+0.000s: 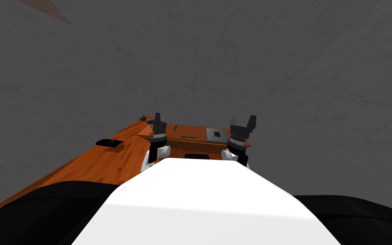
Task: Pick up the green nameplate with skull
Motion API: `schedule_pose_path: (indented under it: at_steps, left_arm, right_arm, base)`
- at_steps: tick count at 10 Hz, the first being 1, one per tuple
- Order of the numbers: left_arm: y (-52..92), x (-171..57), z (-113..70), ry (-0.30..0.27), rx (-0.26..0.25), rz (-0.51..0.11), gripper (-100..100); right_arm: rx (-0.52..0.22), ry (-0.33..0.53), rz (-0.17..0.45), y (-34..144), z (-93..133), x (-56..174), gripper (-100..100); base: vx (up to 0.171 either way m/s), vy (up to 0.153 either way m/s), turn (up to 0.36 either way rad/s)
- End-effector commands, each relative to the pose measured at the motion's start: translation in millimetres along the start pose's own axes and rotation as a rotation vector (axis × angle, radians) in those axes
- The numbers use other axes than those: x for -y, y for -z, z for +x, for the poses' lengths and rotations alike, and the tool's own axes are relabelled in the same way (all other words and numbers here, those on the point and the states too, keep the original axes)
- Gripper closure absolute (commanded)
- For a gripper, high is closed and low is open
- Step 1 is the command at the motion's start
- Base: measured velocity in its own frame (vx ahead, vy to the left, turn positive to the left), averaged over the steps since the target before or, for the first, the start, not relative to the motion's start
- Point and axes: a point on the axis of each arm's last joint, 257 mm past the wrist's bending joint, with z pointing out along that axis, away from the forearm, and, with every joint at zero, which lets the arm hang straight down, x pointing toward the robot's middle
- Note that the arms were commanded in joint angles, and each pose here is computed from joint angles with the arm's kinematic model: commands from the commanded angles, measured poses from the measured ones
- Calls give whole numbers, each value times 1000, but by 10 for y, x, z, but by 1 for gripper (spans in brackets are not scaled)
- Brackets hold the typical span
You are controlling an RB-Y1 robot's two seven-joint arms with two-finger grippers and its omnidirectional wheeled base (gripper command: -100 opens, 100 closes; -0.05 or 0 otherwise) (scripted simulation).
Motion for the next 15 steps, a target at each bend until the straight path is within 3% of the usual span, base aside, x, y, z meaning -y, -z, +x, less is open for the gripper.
schedule_pose_path:
  at_steps: [1,5,10,13,15]
  left_arm:
    - [0,-123,22,-10,-22,-35,-100]
    - [16,-418,54,-24,-56,-120,-100]
    - [137,-1147,95,-37,-101,-330,-100]
    - [201,-1361,110,-37,-111,-399,-100]
    - [314,-1692,139,-34,-125,-497,-100]
  right_arm:
    - [0,0,0,0,0,0,0]
    - [0,0,0,0,0,0,0]
    - [0,0,0,0,0,0,0]
    - [0,0,0,0,0,0,0]
    - [0,0,0,0,0,0,0]
  base:
    - [-2,15,-65]
    - [-4,32,-48]
    - [-6,40,-83]
    - [-4,28,-53]
    - [-5,29,-90]
